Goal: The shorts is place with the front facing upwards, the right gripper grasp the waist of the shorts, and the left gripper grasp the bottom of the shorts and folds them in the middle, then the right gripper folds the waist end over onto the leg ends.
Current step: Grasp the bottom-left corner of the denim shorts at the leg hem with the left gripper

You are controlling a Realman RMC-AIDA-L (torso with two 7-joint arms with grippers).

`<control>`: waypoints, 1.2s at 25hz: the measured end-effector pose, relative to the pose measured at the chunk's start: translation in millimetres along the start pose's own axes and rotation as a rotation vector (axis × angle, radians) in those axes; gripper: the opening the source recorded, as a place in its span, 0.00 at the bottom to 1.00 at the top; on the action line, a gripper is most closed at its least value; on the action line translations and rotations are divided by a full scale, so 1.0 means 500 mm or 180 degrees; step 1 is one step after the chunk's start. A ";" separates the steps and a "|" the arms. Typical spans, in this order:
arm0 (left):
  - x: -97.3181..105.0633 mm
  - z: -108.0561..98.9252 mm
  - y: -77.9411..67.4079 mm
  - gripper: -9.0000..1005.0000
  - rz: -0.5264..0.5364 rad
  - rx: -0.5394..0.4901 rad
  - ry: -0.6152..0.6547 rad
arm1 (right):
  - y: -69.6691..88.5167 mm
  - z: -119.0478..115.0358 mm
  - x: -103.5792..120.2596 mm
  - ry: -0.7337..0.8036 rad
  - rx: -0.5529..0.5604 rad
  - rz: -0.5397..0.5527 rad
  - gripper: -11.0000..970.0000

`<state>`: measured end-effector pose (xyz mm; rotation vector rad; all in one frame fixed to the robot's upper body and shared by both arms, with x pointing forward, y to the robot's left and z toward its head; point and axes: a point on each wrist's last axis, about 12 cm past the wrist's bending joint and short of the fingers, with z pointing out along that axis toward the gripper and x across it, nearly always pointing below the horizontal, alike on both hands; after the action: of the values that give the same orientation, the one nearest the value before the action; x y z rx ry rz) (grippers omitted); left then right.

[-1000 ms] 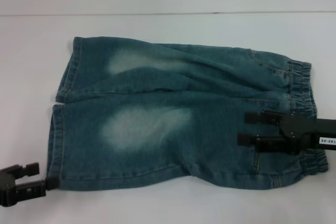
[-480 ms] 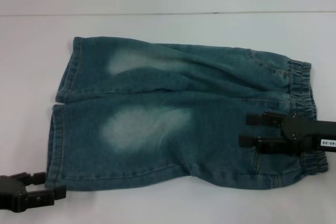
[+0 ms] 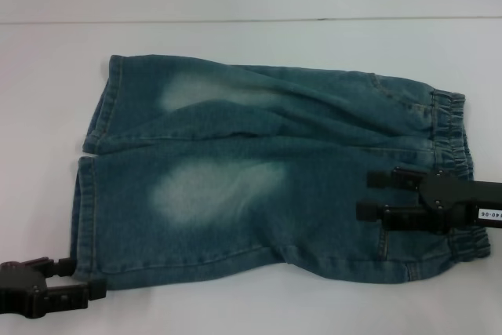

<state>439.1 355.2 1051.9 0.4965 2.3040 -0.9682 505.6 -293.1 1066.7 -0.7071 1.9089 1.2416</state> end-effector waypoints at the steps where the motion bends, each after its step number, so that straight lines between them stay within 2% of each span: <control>1: -0.001 -0.001 -0.001 0.91 0.0003 0.0012 -0.0002 | 0.000 0.000 0.000 0.0000 0.0002 0.0000 0.98; 8: -0.005 -0.011 0.008 0.91 0.0040 -0.0146 -0.0032 | -0.001 0.000 0.000 0.0000 0.0007 0.0000 0.98; 13: -0.004 -0.001 0.014 0.91 0.0037 -0.0229 0.0029 | -0.001 0.000 0.000 0.0000 0.0010 0.0000 0.98; 30: -0.017 0.011 -0.005 0.91 0.0117 -0.0034 0.0102 | 0.000 -0.003 0.001 0.0001 0.0007 0.0015 0.98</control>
<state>446.1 348.6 1055.4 0.5519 2.3192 -0.9363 504.8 -294.5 1066.5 -0.7022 1.9129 1.2421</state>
